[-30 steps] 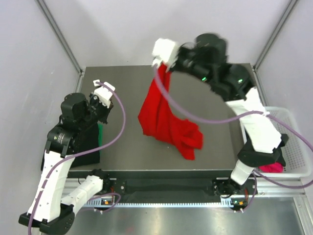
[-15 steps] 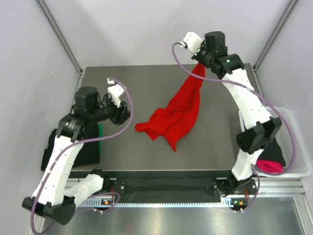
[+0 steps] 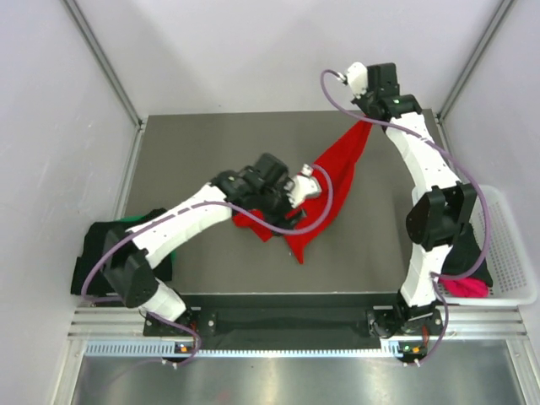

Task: Fold and stack the t-shirts
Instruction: Flatten the tshirt out

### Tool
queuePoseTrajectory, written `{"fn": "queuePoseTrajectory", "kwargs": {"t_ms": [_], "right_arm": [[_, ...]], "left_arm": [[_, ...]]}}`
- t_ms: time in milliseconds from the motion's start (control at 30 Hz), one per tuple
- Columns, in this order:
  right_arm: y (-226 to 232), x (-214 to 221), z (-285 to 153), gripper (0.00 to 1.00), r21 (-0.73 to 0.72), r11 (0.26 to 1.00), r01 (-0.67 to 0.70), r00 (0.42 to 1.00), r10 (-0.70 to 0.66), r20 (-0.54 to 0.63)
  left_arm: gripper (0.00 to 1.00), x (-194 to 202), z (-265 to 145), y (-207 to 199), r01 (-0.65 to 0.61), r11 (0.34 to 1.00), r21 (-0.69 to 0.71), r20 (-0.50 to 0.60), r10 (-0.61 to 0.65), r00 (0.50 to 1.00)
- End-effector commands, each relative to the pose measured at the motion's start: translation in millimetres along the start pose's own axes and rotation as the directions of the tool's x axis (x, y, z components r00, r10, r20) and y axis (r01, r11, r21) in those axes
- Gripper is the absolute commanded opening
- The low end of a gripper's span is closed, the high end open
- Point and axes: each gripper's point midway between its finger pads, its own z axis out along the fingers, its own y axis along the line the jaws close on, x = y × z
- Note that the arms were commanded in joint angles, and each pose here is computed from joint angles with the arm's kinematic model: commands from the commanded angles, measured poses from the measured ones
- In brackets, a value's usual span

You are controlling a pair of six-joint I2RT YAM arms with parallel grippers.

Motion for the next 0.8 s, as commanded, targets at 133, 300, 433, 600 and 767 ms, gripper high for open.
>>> {"fn": "queuePoseTrajectory", "kwargs": {"t_ms": [133,300,433,600,767], "right_arm": [[-32,38,1,0.00,0.039,0.991,-0.131,0.991,0.132,-0.016],[-40,40,-2,0.00,0.044,0.991,-0.126,0.992,0.127,-0.011],[-40,40,-5,0.00,0.032,0.990,-0.135,0.991,0.135,-0.002],[-37,44,-6,0.00,0.022,0.991,-0.132,0.991,0.132,-0.001],[-33,46,-9,0.00,0.003,0.989,-0.149,0.989,0.149,0.013]], "left_arm": [[0.75,-4,44,-44,-0.107,0.994,-0.012,-0.105,0.105,0.989],[0.73,18,75,-61,-0.129,0.991,-0.037,-0.224,0.118,0.968],[0.73,26,90,-78,-0.227,0.970,-0.091,-0.274,0.195,0.942],[0.75,48,105,-80,-0.281,0.950,-0.139,-0.341,0.221,0.914],[0.70,53,119,-56,-0.340,0.910,-0.239,-0.421,0.219,0.880]]}}
